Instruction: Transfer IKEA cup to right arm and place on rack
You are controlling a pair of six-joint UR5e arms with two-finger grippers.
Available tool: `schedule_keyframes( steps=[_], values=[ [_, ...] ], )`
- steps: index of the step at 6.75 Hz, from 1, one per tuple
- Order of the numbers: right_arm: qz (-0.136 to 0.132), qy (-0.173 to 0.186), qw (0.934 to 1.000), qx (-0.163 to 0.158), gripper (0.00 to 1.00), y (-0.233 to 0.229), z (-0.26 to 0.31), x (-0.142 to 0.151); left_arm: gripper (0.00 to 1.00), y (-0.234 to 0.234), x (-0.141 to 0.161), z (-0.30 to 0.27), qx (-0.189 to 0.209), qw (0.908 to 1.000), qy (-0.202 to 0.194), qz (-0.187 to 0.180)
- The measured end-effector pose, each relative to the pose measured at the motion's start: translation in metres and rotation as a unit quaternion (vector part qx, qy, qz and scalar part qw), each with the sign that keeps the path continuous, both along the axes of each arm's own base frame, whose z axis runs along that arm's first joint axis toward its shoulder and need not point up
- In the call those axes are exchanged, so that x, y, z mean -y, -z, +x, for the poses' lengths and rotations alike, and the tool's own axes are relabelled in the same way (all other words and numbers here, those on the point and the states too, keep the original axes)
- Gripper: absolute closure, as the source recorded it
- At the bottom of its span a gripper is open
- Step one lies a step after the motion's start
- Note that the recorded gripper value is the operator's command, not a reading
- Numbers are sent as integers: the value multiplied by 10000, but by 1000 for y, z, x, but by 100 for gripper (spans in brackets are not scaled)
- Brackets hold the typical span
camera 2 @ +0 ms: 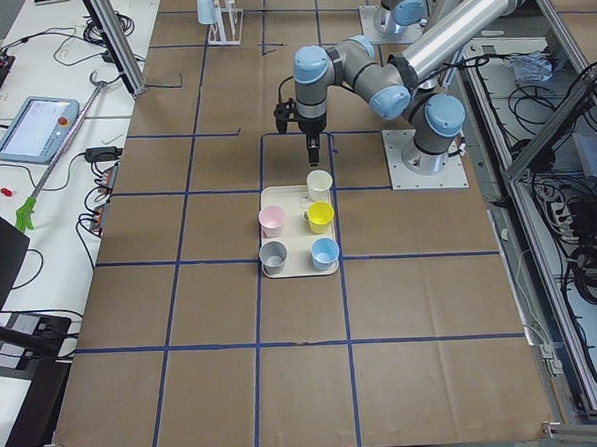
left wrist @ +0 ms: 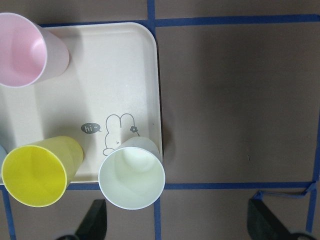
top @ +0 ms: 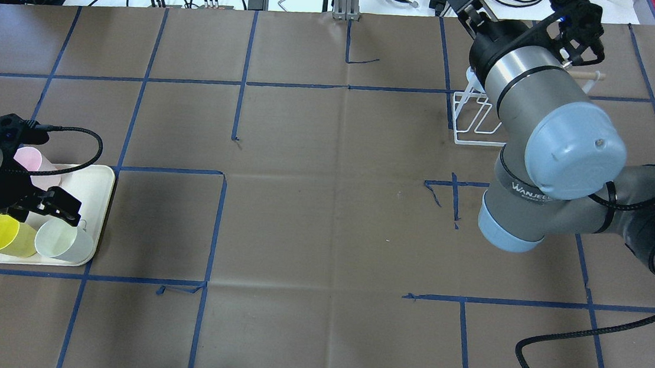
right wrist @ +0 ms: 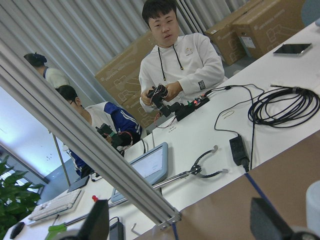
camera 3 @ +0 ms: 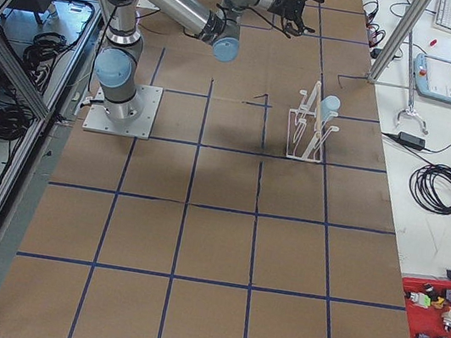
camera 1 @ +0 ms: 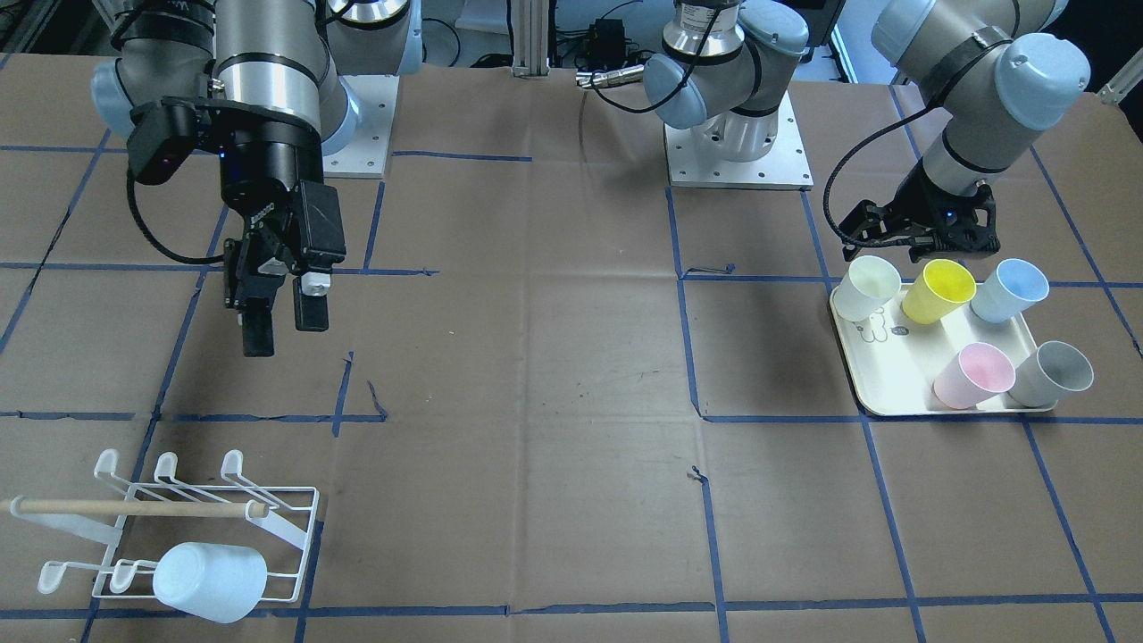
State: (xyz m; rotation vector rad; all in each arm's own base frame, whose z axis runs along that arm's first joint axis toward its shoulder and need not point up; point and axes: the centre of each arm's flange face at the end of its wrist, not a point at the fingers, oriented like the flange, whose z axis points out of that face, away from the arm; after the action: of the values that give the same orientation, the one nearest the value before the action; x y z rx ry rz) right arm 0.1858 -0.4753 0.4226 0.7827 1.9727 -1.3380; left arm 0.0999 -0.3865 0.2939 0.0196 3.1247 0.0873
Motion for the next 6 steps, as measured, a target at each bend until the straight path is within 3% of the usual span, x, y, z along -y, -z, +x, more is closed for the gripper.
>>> schedule_keyframes(
  steps=[1,3,5,6],
  values=[
    [76,19,9978,661,0,5,17,-13,2,18,-5,1,-7,10000,-15,-7],
    [182,130,9853,1694,0,15,31,-31,2,40,-6,0,-88,10000,-20,28],
    [255,223,9774,2088,0,21,33,-32,8,50,-4,0,-209,9998,-22,74],
    [261,247,9768,2111,0,22,33,-32,22,52,-4,0,-215,9997,-12,97]
  ],
)
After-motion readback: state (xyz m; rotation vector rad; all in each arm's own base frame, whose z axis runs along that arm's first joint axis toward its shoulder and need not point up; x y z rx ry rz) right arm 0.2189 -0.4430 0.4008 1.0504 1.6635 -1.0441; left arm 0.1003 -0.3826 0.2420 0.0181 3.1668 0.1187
